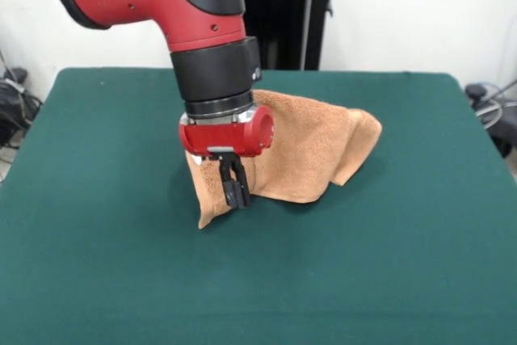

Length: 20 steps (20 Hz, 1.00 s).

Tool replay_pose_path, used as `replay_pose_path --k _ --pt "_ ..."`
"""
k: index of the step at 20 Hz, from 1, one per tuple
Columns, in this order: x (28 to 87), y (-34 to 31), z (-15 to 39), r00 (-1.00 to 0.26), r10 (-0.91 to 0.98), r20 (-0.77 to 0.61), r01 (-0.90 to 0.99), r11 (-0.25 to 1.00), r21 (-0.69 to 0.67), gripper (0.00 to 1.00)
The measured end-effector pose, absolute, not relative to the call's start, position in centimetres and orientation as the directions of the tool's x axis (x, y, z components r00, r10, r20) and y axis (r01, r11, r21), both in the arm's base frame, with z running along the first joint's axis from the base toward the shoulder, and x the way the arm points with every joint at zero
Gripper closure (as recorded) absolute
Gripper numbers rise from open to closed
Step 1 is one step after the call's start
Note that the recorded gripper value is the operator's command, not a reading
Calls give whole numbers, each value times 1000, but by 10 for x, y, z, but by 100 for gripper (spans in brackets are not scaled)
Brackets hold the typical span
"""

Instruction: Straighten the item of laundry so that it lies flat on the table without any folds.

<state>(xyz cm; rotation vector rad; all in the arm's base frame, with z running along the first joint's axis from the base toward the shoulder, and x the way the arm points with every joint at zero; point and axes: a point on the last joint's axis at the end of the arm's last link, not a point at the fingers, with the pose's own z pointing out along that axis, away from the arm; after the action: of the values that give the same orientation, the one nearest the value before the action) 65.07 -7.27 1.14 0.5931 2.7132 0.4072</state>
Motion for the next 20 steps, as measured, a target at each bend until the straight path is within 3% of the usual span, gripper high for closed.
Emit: replay_pose_path --k 20 --pt "653 -71 58 -865 373 -334 295 919 262 100"
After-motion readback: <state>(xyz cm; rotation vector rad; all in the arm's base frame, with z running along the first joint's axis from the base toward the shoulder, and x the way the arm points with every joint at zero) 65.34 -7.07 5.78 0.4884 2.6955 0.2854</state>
